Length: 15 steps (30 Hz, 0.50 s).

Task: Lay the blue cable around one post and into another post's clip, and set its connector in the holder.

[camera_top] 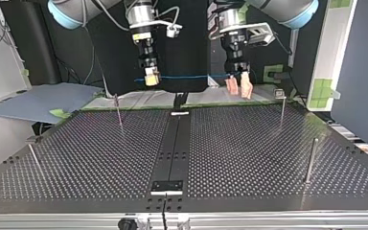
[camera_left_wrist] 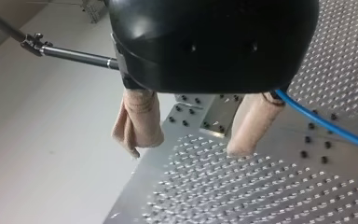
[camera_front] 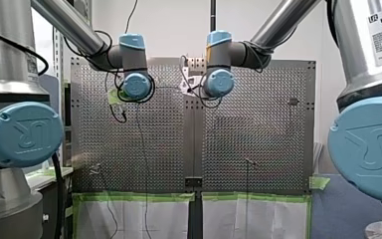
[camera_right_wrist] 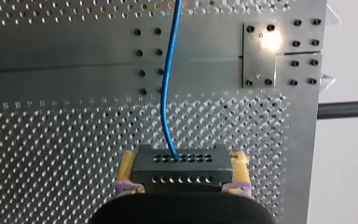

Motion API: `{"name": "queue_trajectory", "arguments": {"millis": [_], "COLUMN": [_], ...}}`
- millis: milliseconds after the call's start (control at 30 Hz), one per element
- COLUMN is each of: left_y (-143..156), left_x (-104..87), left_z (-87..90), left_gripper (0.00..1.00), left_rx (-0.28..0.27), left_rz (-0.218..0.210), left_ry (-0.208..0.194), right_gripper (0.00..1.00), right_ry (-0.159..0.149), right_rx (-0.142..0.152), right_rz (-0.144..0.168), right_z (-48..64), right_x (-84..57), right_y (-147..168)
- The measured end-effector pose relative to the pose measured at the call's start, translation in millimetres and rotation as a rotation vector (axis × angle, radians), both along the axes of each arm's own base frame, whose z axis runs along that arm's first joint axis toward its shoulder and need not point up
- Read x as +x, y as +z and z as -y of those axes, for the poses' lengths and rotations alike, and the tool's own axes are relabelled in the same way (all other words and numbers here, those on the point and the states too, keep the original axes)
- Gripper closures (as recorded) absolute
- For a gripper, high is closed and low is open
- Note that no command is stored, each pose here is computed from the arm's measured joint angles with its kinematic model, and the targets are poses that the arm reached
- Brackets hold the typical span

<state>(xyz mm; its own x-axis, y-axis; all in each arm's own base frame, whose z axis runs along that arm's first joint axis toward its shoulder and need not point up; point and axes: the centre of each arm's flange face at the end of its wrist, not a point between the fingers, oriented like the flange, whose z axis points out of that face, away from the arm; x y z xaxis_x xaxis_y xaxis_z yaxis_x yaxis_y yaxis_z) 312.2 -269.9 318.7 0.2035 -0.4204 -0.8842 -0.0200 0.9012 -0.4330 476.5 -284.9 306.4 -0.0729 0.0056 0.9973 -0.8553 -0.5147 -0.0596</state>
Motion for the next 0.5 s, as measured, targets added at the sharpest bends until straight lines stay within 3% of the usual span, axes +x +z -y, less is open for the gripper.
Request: {"name": "queue_trajectory", "arguments": {"millis": [200,500], "left_y": [21,41], "left_x": [3.5,10.2], "left_z": [-21.4,-46.6], "left_gripper": [0.0,0.0], "left_rx": [0.006,-0.018], "left_rz": [0.008,0.008], "left_ry": [0.002,-0.005], "right_gripper": [1.0,1.0], "right_ry": [0.016,0.064], "right_rx": [-0.01,-0.084], "right_rz": [0.002,0.01], "right_z": [2.2,3.9], "right_x": [6.5,29.6], "right_y": [5,42]}}
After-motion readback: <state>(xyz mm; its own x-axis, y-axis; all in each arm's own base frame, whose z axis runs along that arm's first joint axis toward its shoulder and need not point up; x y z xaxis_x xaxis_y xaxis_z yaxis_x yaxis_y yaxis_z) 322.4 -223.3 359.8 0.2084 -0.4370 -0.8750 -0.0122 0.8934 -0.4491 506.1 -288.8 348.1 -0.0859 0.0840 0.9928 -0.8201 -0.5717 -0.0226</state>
